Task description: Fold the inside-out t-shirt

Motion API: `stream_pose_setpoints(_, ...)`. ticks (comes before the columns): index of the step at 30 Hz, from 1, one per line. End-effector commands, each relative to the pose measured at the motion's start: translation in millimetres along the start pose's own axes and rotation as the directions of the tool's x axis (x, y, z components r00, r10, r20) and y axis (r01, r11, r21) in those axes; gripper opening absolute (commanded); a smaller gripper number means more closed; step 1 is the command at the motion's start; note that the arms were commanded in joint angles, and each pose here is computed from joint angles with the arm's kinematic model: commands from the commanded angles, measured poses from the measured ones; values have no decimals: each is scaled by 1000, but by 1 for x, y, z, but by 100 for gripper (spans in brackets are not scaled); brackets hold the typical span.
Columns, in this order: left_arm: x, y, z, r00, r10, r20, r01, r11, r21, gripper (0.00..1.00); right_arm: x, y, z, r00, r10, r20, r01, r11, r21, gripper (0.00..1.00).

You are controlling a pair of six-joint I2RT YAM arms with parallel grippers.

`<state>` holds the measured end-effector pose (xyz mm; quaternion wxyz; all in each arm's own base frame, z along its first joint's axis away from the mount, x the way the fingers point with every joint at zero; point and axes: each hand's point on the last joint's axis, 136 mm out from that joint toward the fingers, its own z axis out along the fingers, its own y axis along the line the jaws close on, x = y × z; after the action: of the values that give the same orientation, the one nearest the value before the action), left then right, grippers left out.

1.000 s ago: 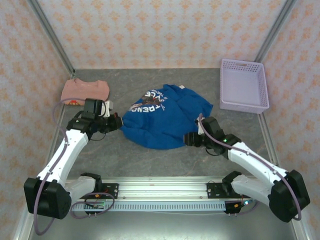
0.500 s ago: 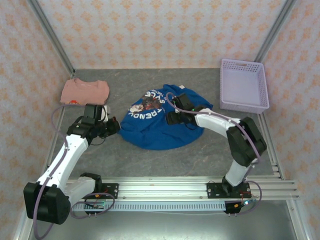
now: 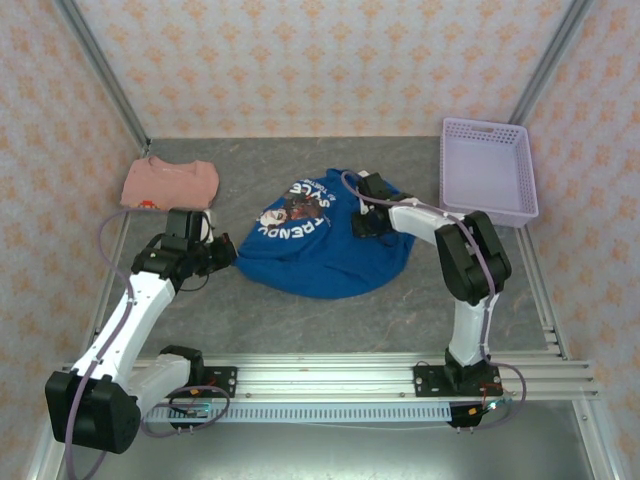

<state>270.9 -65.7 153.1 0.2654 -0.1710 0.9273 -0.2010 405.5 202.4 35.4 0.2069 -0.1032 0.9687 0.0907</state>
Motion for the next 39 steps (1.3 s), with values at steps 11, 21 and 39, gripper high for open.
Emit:
stream_pose_setpoints(11, -44, -24, -30, 984, 73, 165, -81, 996, 39, 0, -6, -6, -10, 999, 34, -15, -35, 998, -47, 0)
stream_pose_setpoints(21, -87, -65, -87, 891, 207, 403, -267, 959, 98, 0, -102, -14, -217, 877, 111, 467, -50, 989, -141, 0)
stream_pose_setpoints(39, -41, -61, -101, 918, 232, 322, -294, 943, 158, 0, 10, -71, -310, 860, 145, 489, -212, 974, 85, 0)
